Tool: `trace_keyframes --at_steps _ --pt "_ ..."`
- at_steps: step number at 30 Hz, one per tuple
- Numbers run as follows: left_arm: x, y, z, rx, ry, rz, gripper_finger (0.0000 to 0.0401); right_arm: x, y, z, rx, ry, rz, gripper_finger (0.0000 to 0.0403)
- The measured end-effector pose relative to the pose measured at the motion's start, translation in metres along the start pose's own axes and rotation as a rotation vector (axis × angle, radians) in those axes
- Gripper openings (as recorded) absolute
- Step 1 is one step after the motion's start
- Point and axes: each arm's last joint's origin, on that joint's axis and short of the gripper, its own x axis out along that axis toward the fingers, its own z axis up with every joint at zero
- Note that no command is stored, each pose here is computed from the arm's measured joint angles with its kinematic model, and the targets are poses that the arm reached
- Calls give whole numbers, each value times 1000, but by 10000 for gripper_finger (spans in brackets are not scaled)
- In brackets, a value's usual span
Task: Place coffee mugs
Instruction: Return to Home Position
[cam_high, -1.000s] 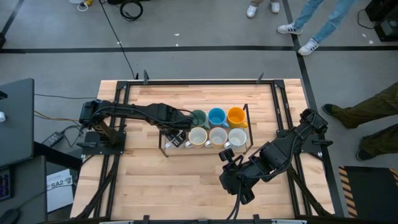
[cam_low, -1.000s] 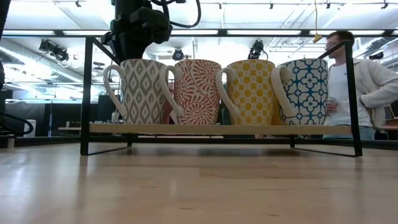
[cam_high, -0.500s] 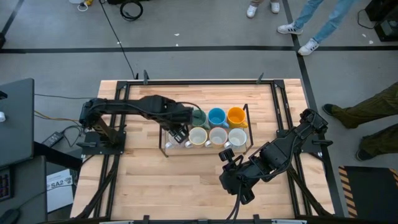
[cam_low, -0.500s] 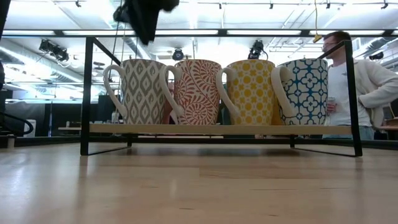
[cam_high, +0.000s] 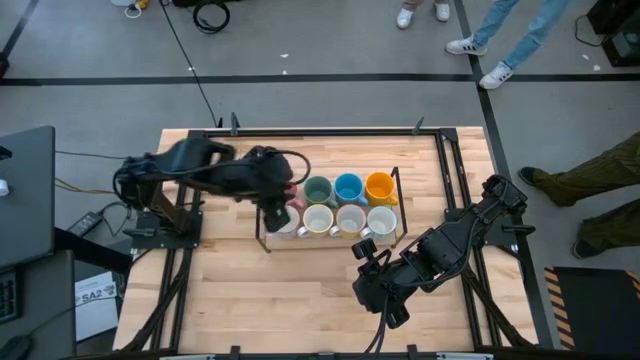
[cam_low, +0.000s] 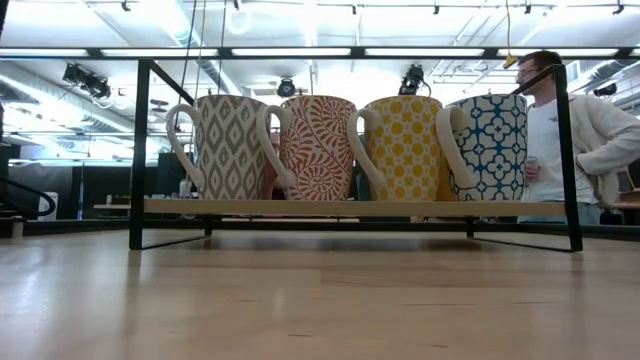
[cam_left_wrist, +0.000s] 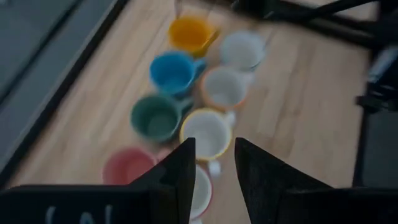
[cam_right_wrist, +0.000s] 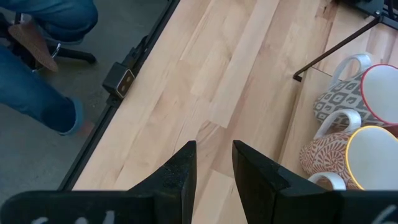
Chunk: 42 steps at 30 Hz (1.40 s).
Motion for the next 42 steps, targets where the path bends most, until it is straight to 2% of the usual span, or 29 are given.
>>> trace_keyframes --at_steps 4,8,14,18,23,28,31,34,38,42 --pt "-35 -14 -2 111 -126 -45 119 0 0 0 5 0 0 108" --pt "-69 -14 -19 187 -213 -72 119 0 0 1 33 -12 1 108" --pt "-118 -5 -52 236 -308 -131 119 1 -6 10 27 -95 0 108" --pt "-131 3 -84 234 -343 -118 119 0 -14 11 37 -105 24 108" --pt "-113 6 -135 231 -363 -114 119 -9 -28 11 60 -125 83 108" --pt "-74 8 -186 226 -400 -189 119 -18 -43 10 62 -147 104 108" --pt "-47 11 -211 204 -418 -273 119 -28 -52 8 75 -167 114 108" --pt "-19 14 -230 201 -442 -398 119 -36 -60 6 89 -187 110 108" --pt "14 19 -243 231 -523 -574 119 -45 -68 4 89 -213 105 108" --pt "38 34 -248 249 -591 -650 119 -54 -77 2 106 -234 118 108"
